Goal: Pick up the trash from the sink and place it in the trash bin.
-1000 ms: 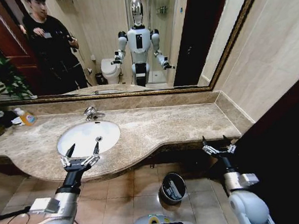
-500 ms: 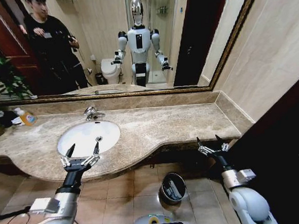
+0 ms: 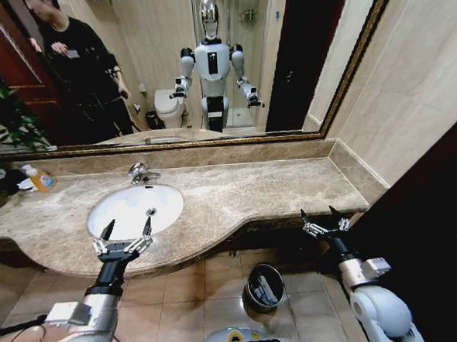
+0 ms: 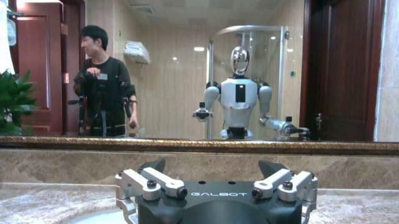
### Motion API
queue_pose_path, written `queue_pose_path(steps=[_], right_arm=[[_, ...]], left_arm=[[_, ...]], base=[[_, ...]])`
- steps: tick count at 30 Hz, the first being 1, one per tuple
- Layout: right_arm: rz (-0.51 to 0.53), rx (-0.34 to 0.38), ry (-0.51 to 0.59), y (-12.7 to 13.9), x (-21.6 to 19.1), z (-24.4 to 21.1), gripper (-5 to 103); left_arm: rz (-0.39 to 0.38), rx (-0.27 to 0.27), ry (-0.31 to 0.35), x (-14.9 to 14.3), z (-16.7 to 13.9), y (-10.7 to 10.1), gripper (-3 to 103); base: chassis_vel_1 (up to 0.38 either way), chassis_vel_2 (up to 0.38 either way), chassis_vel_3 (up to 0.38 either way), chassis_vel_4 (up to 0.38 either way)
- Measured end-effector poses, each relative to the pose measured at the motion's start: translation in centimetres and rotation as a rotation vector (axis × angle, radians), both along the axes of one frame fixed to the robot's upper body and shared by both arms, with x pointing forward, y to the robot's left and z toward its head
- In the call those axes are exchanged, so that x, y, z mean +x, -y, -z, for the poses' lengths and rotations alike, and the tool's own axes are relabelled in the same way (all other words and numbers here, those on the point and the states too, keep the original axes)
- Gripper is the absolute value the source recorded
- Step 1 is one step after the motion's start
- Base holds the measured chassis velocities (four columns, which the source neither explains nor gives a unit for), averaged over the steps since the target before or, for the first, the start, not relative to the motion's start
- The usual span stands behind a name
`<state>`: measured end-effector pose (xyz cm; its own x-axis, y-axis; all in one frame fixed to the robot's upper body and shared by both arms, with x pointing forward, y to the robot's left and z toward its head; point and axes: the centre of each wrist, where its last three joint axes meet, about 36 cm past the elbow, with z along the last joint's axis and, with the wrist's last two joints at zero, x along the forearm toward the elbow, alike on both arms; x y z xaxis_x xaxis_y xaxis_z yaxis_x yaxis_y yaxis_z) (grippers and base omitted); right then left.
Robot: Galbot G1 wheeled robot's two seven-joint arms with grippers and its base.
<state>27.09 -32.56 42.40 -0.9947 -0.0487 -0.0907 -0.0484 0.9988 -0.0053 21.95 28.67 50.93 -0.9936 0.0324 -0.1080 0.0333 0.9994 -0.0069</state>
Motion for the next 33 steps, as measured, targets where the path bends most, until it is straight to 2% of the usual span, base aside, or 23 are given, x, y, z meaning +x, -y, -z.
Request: queue_pose_path(steps=[33], right_arm=[[0.001,0.0,0.0,0.01,0.0,0.07,100]], left_arm=[[0.0,0.0,0.0,0.0,0.0,0.0,100]], base=[[0.0,0.0,0.0,0.0]])
